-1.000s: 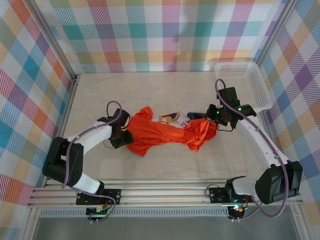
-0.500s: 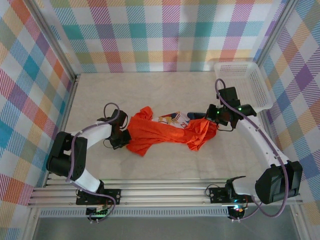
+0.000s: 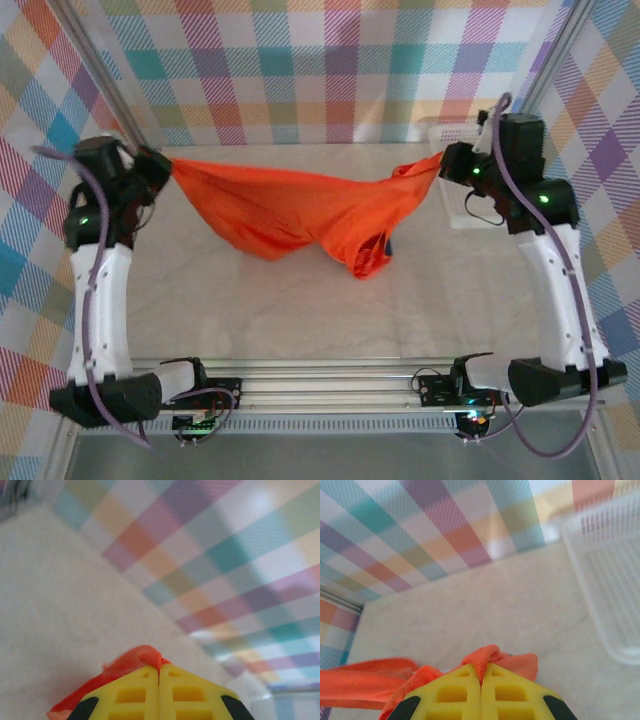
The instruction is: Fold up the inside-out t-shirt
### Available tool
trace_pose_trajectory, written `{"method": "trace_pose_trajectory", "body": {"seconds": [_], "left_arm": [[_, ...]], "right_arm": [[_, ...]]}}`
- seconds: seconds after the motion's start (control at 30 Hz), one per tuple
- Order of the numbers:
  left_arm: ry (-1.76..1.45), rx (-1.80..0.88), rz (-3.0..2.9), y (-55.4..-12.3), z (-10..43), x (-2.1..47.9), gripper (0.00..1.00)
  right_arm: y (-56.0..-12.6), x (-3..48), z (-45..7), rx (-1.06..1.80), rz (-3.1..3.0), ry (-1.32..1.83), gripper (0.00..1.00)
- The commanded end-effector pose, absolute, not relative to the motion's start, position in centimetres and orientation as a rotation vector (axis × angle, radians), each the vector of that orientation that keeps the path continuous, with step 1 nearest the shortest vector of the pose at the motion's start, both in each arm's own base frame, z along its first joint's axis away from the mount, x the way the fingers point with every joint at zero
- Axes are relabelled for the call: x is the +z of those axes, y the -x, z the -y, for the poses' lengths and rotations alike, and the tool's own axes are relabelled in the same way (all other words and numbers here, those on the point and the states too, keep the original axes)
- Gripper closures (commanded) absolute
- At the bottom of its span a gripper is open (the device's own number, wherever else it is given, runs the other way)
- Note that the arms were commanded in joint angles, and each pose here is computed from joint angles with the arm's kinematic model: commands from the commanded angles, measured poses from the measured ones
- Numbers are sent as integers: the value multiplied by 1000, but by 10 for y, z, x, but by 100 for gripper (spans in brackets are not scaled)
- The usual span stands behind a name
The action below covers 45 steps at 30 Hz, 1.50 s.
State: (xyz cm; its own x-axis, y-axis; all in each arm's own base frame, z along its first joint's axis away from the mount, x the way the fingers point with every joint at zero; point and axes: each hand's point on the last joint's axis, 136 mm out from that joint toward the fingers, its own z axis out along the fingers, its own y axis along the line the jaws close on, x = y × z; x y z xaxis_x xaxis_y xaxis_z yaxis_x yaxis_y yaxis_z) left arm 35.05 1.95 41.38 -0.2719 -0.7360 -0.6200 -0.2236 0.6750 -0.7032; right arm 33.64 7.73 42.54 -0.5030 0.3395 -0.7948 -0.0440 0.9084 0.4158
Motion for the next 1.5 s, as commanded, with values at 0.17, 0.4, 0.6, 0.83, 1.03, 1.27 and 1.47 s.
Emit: {"method": "trace_pose_trajectory", "body": {"seconds": [0.17,0.4,0.6,0.83,1.03,1.27,1.47], "left_arm": [[558,-593,-1594,-287,-11,526,100],[496,-530,-1495,-255,-12,563,100],[565,-568,-1654,-311,-16,506,100],[711,-630,-2009,-420,-9,339,100],[785,-528,-2287,-479,10,218,63],[686,-148,-2506,-434,21,186,31],[631,-192,-2642,-341,57,146,39]], "right_arm": [[-254,532,-56,487,-1734,-162,100],[-238,565,-50,454,-1650,-125,100],[-312,511,-59,366,-1830,-117,100],[-436,372,-68,243,-2137,-144,100],[-500,269,-94,343,-2430,-172,57],[-435,220,-123,372,-2629,-144,36],[-314,144,-180,482,-2792,20,35]]}}
